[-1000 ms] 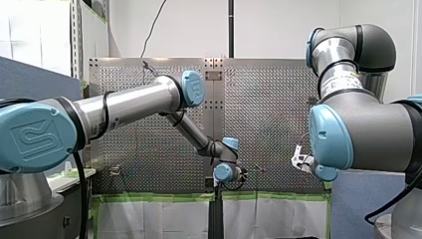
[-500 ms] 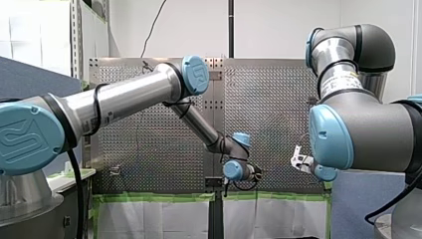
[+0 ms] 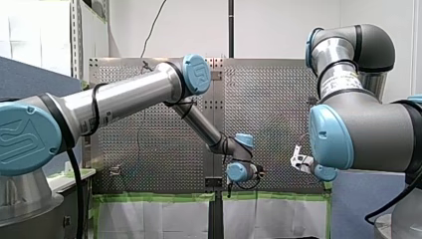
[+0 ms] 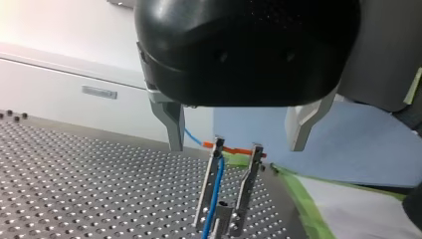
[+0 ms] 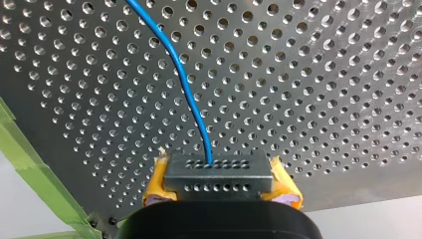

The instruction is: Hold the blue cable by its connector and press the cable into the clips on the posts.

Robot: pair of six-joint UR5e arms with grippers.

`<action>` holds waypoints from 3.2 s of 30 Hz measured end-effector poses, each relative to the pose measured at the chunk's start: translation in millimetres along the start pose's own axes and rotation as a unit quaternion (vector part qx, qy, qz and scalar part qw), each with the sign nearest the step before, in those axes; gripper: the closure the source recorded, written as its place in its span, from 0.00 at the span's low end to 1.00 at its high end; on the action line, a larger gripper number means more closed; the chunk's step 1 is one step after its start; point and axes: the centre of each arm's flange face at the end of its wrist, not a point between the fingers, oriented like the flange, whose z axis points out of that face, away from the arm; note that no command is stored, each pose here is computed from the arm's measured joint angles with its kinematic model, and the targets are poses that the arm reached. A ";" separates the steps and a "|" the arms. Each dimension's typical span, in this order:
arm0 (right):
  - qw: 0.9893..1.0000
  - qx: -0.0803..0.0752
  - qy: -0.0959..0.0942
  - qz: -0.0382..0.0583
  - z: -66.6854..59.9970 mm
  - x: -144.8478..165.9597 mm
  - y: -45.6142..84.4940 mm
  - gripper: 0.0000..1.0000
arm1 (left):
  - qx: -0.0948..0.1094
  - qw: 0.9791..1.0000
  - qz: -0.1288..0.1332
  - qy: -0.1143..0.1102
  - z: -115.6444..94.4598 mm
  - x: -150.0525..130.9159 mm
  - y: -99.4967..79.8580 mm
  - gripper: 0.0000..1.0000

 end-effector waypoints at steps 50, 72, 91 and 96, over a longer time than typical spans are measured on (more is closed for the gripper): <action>1.000 0.000 0.004 0.006 3.6 2.9 0.4 1.00 | -0.034 0.999 -0.015 -0.026 -36.3 -48.9 -3.0 0.01; 0.999 -0.004 0.002 0.041 3.0 2.5 1.1 1.00 | -0.043 0.998 -0.034 0.039 -111.1 -96.9 10.4 0.01; 0.999 -0.019 -0.002 0.043 1.5 2.4 5.8 1.00 | -0.053 0.997 -0.028 0.039 -178.1 -136.1 12.0 0.01; 0.999 -0.019 -0.002 0.042 1.5 2.5 5.3 1.00 | -0.053 0.998 -0.038 0.021 -189.2 -146.9 14.6 0.01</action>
